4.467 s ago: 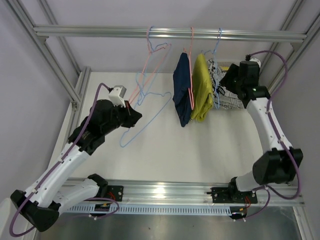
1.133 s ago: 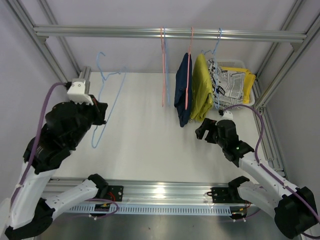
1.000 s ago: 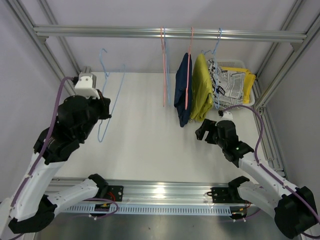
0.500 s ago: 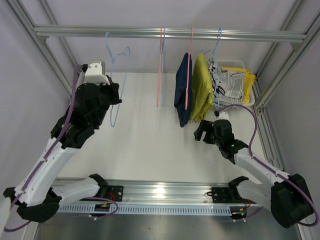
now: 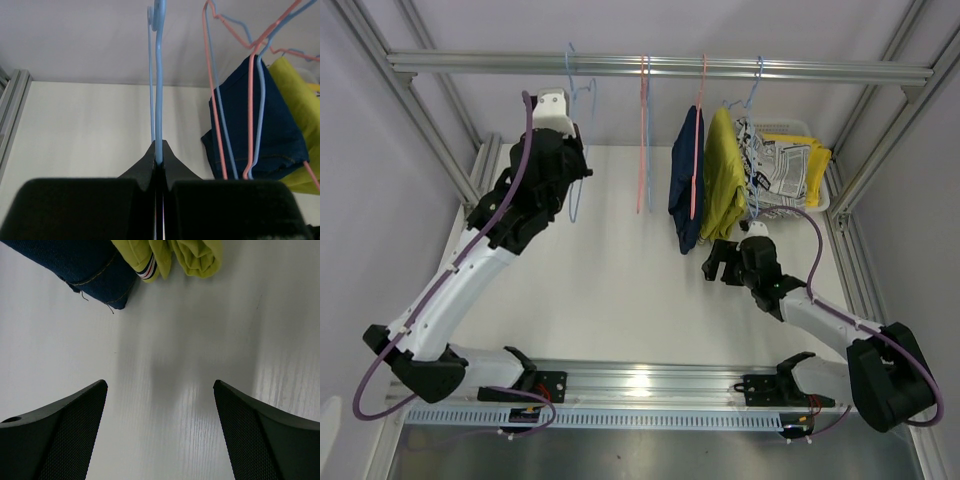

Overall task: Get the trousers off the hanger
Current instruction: Place the hanger at the clothesline.

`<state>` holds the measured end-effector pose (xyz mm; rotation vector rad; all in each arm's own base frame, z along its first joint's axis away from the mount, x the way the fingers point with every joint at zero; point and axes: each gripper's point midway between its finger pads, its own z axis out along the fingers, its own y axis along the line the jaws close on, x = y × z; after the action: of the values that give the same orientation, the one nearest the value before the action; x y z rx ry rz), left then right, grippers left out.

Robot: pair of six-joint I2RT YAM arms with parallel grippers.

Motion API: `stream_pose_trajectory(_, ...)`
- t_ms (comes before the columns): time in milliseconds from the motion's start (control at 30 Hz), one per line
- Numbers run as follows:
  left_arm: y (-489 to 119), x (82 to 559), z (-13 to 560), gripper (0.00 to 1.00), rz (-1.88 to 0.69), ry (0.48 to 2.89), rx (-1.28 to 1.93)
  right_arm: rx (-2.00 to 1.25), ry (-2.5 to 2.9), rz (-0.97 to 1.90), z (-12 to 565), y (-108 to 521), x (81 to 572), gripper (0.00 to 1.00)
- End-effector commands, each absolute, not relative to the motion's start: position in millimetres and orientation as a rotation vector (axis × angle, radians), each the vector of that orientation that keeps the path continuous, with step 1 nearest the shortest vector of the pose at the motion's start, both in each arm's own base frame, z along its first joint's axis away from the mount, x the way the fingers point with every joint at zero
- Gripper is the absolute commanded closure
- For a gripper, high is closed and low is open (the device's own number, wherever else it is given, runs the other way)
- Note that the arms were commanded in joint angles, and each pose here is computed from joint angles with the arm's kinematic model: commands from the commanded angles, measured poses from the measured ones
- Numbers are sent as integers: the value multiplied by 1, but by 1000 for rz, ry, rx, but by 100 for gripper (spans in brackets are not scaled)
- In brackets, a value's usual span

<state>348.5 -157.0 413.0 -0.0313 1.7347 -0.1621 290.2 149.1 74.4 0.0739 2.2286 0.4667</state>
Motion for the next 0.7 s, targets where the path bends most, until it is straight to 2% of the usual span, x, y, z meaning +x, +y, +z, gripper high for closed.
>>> stream_pose_trajectory(0, -157, 362, 451, 99, -178, 1642, -73, 39, 2182, 489, 81, 156, 302, 8)
stream_pose_trajectory(367, -175, 393, 423, 99, -240, 1727, -65, 12, 2211, 472, 70, 161, 312, 8)
stream_pose_trajectory(667, -194, 396, 412, 99, -303, 1767, -65, 7, 2212, 466, 69, 161, 313, 8)
